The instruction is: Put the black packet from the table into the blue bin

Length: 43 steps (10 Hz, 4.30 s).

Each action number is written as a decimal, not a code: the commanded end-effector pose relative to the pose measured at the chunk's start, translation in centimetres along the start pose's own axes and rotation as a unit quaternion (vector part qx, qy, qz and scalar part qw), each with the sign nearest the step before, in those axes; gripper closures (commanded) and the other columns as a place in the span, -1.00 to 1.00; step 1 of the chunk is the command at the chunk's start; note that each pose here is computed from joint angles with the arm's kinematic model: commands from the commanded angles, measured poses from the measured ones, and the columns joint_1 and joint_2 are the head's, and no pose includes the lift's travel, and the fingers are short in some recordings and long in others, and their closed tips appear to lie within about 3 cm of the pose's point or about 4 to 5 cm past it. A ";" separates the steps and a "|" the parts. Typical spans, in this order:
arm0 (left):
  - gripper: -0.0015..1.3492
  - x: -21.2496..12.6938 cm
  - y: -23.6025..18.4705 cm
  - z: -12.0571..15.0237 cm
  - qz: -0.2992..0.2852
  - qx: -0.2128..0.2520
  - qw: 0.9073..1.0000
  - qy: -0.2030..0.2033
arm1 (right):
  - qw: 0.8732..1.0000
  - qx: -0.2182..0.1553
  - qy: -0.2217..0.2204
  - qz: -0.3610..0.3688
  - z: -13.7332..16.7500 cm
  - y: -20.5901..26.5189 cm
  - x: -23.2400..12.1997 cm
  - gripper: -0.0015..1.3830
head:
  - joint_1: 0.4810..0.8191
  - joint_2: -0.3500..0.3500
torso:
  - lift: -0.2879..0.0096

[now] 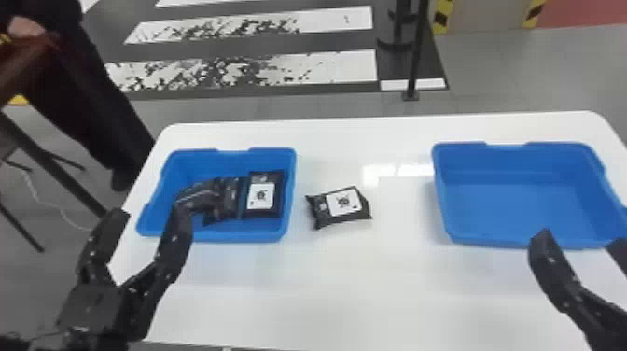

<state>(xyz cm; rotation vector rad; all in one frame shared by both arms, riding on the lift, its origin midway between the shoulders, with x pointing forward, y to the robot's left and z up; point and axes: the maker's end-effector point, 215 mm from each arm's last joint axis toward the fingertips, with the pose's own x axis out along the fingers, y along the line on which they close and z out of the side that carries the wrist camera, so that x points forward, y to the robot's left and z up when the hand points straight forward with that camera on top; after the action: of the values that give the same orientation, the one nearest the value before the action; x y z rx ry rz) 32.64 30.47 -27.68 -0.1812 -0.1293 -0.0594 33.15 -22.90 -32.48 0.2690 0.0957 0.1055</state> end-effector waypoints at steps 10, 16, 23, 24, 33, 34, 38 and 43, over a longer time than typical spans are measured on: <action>-0.71 2.9 -2.4 -3.3 -0.037 0.009 0.999 0.030 | 1.000 0.004 -0.002 -0.001 0.2 -0.1 -0.1 -0.80 | 0.27 0.28 | 0.20; -0.71 12.2 -11.9 -12.9 -0.164 0.040 0.979 0.115 | 1.000 0.007 0.001 0.002 -0.4 0.2 0.3 -0.80 | 0.27 -0.13 | 0.20; -0.71 18.7 -13.4 -25.8 -0.229 0.205 0.897 0.318 | 1.000 0.008 0.001 0.002 -0.6 0.2 0.5 -0.80 | 0.27 -0.46 | 0.20; -0.71 18.5 -13.4 -27.5 -0.233 0.215 0.884 0.344 | 1.000 0.007 -0.001 0.002 -0.5 0.2 0.5 -0.80 | 0.27 -0.44 | 0.20; 0.80 19.6 -18.8 -27.5 -0.318 0.252 0.858 0.314 | 1.000 0.012 0.002 0.001 -0.9 0.0 0.6 -0.80 | 0.27 -0.57 | 0.20; 0.80 20.1 -19.6 -26.3 -0.335 0.247 0.858 0.300 | 1.000 0.012 0.005 0.000 -1.1 0.0 0.5 -0.80 | 0.27 -0.59 | 0.20; 0.80 20.0 -19.1 -15.3 -0.331 0.223 0.889 0.225 | 1.000 0.012 0.003 0.002 -0.9 0.1 0.6 -0.80 | 0.27 -0.63 | 0.20; 0.79 17.9 -0.7 -11.2 -0.182 0.282 0.907 0.254 | 1.000 0.012 0.002 0.001 -0.8 0.1 0.5 -0.80 | 0.27 -0.10 | 0.20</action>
<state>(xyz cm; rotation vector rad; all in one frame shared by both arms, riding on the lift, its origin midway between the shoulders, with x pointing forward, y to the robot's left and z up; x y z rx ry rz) 52.02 25.30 -35.83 0.4367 0.3368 -0.4616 33.53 -22.50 -33.21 0.2927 0.1005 0.1088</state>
